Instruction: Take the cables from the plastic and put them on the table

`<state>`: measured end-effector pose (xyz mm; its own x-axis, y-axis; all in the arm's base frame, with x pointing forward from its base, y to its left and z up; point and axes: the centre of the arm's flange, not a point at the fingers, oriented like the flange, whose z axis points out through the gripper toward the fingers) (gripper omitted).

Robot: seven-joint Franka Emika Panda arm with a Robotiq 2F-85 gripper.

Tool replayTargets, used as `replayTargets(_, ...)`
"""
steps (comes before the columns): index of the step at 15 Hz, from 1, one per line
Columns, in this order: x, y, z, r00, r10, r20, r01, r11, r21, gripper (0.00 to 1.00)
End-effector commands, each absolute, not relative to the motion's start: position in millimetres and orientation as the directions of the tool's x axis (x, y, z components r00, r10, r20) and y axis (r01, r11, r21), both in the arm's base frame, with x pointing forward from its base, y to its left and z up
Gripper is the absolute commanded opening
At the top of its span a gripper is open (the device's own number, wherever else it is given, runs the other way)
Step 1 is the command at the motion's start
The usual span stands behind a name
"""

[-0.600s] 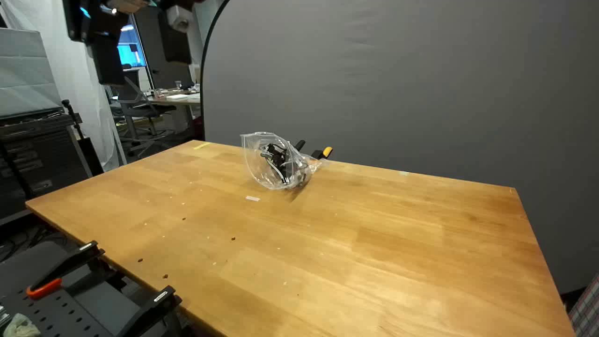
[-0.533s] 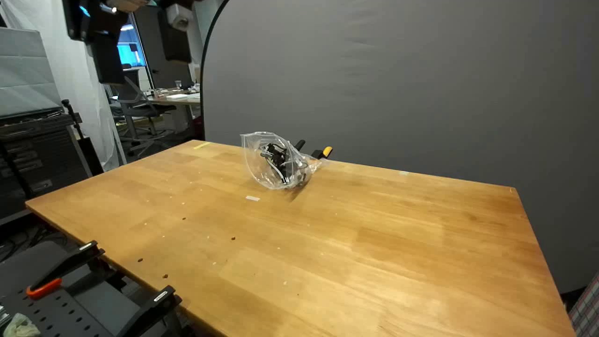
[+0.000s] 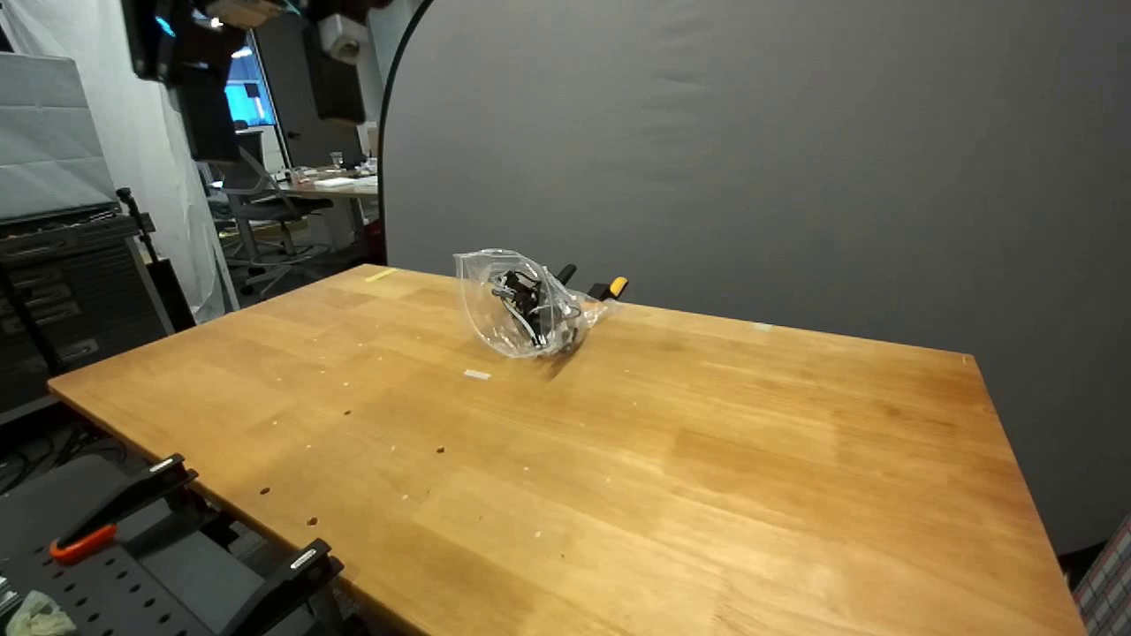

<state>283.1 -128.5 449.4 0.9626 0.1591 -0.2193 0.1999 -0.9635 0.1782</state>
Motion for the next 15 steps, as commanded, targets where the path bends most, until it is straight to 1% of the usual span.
replayTargets(1,312.6,-131.9,437.9,0.956,0.19,-0.222,0.229,-0.96,0.163,1.0)
replayTargets(9,422.3,-131.4,389.5,0.906,0.354,-0.232,0.382,-0.919,0.093,1.0)
replayTargets(15,492.9,-122.7,341.4,0.875,0.437,-0.209,0.445,-0.896,-0.012,1.0)
